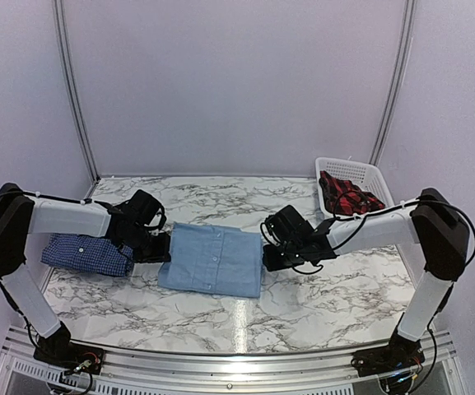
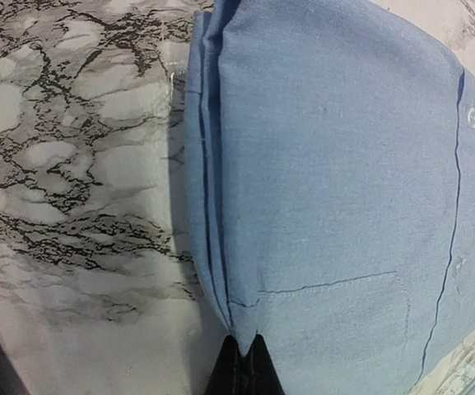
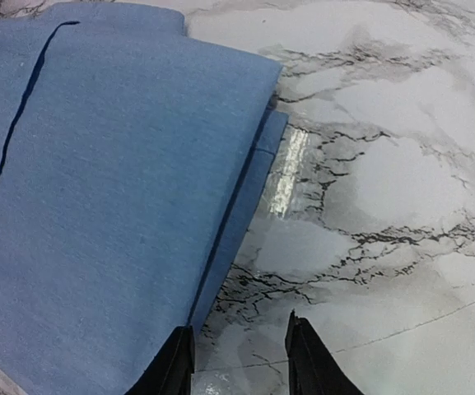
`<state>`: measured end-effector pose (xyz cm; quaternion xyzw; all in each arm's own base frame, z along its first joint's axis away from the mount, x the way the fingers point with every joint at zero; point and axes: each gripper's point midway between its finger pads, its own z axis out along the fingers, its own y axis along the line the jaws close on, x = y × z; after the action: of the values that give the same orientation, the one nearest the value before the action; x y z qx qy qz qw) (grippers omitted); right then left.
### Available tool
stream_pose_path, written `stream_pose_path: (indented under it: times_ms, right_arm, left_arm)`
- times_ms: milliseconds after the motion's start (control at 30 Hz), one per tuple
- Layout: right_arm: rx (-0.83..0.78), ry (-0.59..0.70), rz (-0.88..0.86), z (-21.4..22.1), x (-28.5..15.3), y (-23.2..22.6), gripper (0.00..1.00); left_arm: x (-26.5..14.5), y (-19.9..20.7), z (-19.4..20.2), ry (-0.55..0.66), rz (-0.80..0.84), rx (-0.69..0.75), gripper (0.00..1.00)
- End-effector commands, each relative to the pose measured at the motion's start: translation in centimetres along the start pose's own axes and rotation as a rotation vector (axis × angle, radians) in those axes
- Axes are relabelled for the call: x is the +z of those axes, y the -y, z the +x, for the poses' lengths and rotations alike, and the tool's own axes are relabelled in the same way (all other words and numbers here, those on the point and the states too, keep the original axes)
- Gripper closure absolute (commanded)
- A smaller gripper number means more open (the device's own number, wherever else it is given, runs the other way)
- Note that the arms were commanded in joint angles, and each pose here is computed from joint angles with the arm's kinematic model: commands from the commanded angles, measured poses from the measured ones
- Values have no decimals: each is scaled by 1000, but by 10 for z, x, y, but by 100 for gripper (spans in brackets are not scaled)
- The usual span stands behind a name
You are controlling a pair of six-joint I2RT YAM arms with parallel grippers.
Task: Fold and stack the long sleeve shirts
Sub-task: Pick up the square-folded shirt from the center of the board, then turn over the square-folded shirt at the center of the board.
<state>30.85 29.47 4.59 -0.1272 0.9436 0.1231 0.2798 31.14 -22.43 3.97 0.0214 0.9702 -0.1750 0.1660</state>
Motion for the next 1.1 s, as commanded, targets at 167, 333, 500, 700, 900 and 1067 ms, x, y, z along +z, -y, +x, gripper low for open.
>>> stream_pose_path:
  times_ms: [167, 333, 500, 700, 900, 1067]
  right_arm:
    - [-63, -25, 30, 0, 22, -28, 65]
    - [-81, -41, 108, 9, 27, -18, 70]
    - [-107, -52, 36, 9, 33, -46, 70]
    - [-141, -37, -248, -10, 39, -140, 58]
    - [-129, 64, -442, -57, -8, -171, 40]
    - [-52, 129, -328, -65, -46, -89, 38]
  left_arm:
    - [-20, 0, -12, 32, 14, 15, 100]
    - [-32, -5, -19, 66, 13, 4, 100]
    - [-49, -7, -32, 119, 25, -3, 100]
    - [-102, 25, -69, 204, 102, 111, 100]
    - [-156, 106, -97, 169, 300, 307, 100]
    - [-75, 177, -81, -22, 334, 389, 100]
